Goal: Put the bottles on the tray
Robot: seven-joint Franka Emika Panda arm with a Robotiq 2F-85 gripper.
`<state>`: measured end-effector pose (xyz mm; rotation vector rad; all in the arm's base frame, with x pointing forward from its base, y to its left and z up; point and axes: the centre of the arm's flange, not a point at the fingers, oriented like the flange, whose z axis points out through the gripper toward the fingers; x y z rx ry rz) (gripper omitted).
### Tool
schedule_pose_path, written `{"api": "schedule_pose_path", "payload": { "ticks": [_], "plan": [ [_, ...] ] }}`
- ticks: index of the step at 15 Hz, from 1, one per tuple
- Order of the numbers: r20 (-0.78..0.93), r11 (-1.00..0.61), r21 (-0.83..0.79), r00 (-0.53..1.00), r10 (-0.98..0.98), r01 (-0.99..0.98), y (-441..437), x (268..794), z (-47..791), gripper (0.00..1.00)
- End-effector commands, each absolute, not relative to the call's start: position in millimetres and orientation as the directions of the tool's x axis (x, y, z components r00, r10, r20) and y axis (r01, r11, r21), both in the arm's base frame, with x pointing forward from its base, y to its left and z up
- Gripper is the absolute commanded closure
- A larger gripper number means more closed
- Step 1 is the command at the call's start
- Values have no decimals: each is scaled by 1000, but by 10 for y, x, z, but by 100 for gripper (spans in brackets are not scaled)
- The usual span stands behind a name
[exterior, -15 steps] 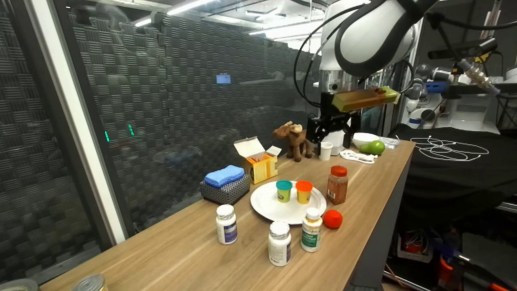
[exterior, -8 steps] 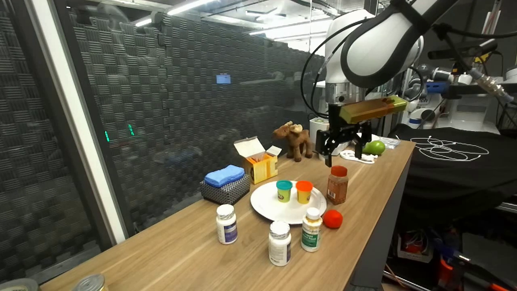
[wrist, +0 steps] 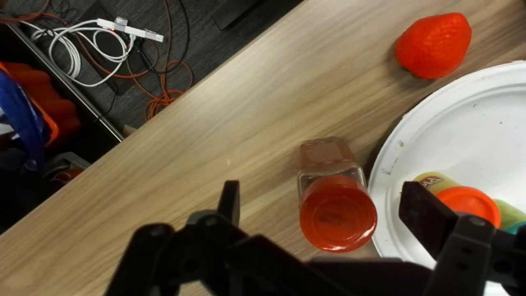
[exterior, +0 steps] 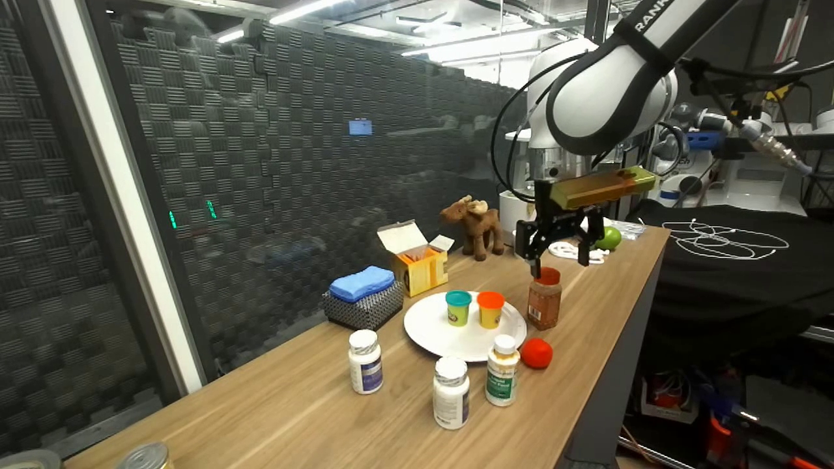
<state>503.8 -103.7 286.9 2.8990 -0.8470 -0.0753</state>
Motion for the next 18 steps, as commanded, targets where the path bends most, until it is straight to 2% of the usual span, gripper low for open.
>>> {"api": "schedule_pose_path", "payload": {
  "ticks": [1, 4, 5, 7, 13, 18],
  "plan": [
    [-18, -852, 80, 853, -521, -518, -1114, 5176, 2866, 0],
    [-35, -857, 53, 857, -515, -513, -1121, 5220, 2860, 1],
    [-45, -857, 45, 856, -514, -513, -1118, 5222, 2858, 25],
    [-43, -861, 46, 860, -508, -507, -1126, 5224, 2854, 30],
    [-50, -865, 57, 863, -502, -499, -1114, 5201, 2832, 76],
    [-20, -864, 64, 865, -501, -499, -1020, 5135, 3131, 77]
  ]
}}
